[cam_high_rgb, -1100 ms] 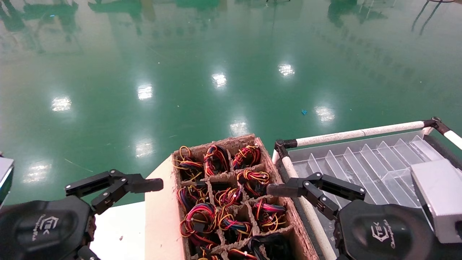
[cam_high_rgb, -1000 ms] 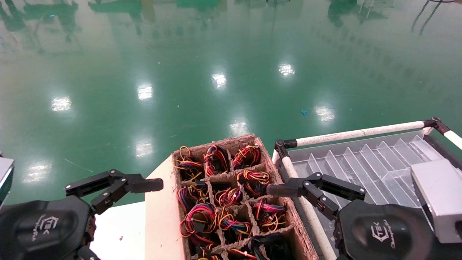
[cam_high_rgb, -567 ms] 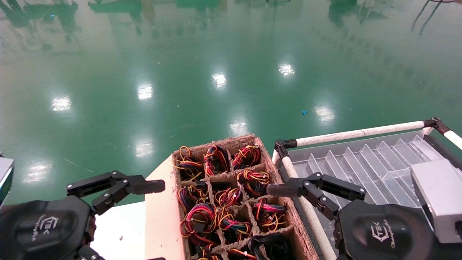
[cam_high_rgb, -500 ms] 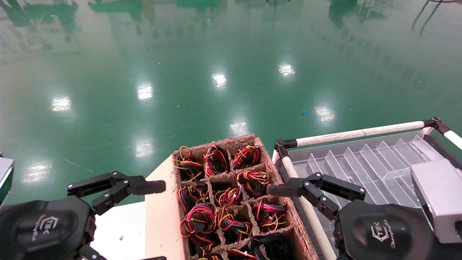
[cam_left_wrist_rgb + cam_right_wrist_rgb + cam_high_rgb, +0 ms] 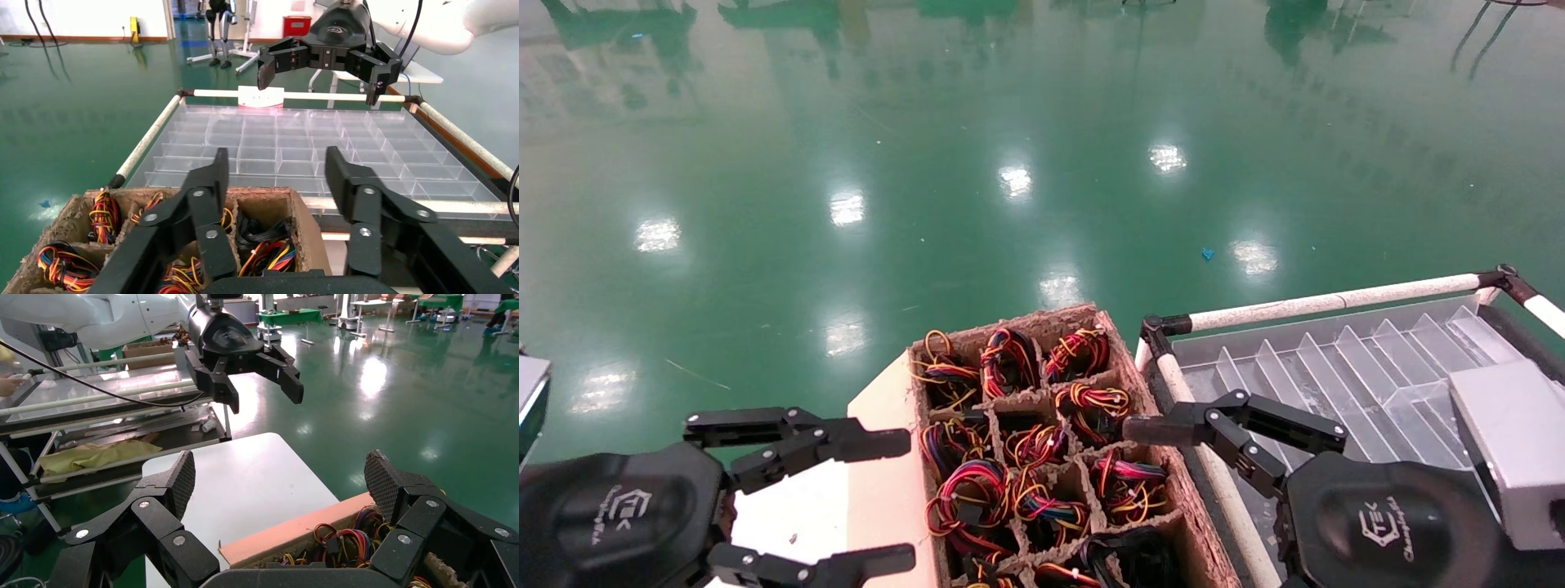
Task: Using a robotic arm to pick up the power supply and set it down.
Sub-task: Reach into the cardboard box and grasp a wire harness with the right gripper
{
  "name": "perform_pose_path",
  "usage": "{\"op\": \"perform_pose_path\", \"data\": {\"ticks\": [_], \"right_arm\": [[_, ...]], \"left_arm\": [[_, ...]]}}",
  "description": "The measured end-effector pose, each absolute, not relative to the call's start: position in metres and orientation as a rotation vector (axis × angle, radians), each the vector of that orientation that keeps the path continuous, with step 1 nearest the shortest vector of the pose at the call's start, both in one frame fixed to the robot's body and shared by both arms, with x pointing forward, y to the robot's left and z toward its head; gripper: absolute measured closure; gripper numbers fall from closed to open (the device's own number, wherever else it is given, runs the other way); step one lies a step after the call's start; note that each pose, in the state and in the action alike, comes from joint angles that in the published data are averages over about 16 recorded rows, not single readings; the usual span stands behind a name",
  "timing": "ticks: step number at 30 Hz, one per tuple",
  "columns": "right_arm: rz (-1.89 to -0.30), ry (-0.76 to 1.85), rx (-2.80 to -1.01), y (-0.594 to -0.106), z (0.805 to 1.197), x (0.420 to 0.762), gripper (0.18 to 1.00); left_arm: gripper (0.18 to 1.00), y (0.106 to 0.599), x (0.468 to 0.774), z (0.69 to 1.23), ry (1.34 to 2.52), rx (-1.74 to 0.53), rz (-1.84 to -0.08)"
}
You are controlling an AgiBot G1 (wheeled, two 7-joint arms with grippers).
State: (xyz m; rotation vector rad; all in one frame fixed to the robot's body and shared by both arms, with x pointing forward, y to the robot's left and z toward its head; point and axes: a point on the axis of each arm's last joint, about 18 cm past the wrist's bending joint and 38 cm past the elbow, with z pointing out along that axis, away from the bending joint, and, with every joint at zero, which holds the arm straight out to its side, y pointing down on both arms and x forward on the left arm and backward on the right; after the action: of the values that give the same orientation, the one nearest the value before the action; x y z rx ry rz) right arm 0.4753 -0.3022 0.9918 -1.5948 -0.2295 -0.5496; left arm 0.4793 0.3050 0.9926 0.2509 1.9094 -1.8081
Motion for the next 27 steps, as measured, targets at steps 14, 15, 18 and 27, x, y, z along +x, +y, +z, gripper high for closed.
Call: {"op": "perform_pose_path", "data": {"ticks": [14, 15, 18, 27], "right_arm": [[-0.555, -0.223, -1.599, -0.303, 0.991, 0.477, 0.178], [-0.559, -0.219, -1.603, -0.303, 0.99, 0.478, 0.178], [-0.58, -0.203, -1.626, -0.305, 0.987, 0.483, 0.178], [-0.695, -0.144, -1.775, -0.31, 0.972, 0.511, 0.178]], "left_arm": [[0.8, 0.305, 0.479, 0.993, 1.909, 0.251, -1.808], [0.813, 0.305, 0.479, 0.993, 1.909, 0.251, -1.808], [0.859, 0.305, 0.479, 0.993, 1.909, 0.251, -1.808], [0.959, 0.305, 0.479, 0.993, 1.909, 0.251, -1.808]]}}
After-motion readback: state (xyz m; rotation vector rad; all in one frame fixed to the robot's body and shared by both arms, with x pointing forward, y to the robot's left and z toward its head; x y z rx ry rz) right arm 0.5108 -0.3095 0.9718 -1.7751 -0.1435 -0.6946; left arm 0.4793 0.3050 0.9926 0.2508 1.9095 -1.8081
